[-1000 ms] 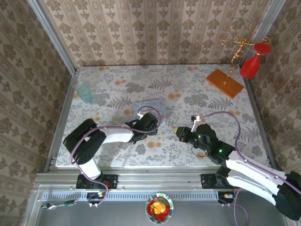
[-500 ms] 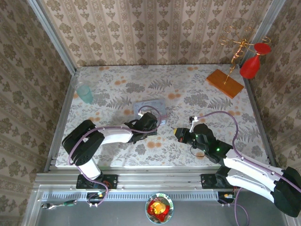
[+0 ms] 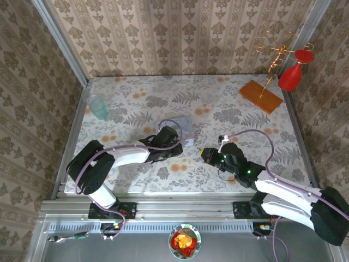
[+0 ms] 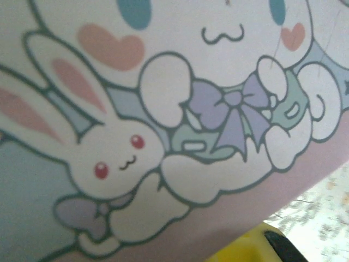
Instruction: Unlock a padlock with a key
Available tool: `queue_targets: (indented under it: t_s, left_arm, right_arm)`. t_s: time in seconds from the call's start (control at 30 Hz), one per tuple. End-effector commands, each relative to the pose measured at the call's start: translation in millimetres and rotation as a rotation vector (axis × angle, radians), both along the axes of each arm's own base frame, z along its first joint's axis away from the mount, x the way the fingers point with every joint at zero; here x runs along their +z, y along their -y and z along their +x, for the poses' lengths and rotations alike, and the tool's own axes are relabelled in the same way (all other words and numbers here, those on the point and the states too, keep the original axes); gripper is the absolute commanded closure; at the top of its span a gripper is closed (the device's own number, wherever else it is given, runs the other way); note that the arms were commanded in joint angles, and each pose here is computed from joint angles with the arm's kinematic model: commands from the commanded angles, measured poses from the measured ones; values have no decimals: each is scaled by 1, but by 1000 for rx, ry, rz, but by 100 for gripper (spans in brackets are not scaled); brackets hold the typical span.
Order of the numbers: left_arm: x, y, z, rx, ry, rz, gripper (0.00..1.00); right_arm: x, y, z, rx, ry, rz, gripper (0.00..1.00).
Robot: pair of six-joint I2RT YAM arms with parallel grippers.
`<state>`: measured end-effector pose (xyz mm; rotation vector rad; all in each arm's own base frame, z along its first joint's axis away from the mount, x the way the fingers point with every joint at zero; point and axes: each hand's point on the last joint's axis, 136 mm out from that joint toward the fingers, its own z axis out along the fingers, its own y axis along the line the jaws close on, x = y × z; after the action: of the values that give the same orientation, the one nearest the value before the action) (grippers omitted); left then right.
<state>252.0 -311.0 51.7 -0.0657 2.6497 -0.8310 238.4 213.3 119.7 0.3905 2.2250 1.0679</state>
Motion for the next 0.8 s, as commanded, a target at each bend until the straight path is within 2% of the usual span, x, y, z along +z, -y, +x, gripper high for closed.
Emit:
queue_targets:
  t_s: [0.0,0.1,0.33,0.63,0.77]
  left_arm:
    - [46,28,-1,-32,-36,-217,92]
    - [59,32,0,-24,-66,-302,93]
    - [76,28,8,29,-88,-416,94]
    - [81,24,15,73,-98,-491,97]
    - [90,28,15,67,-104,-535,98]
  right_arm:
    - [-7,-11,2,-14,-41,93,100]
    - [-14,-20,5,5,-63,124,100]
    - [-16,-41,12,60,-64,213,100]
    - [-11,-35,26,55,-69,320,100]
    - [-11,-18,32,30,-65,348,100]
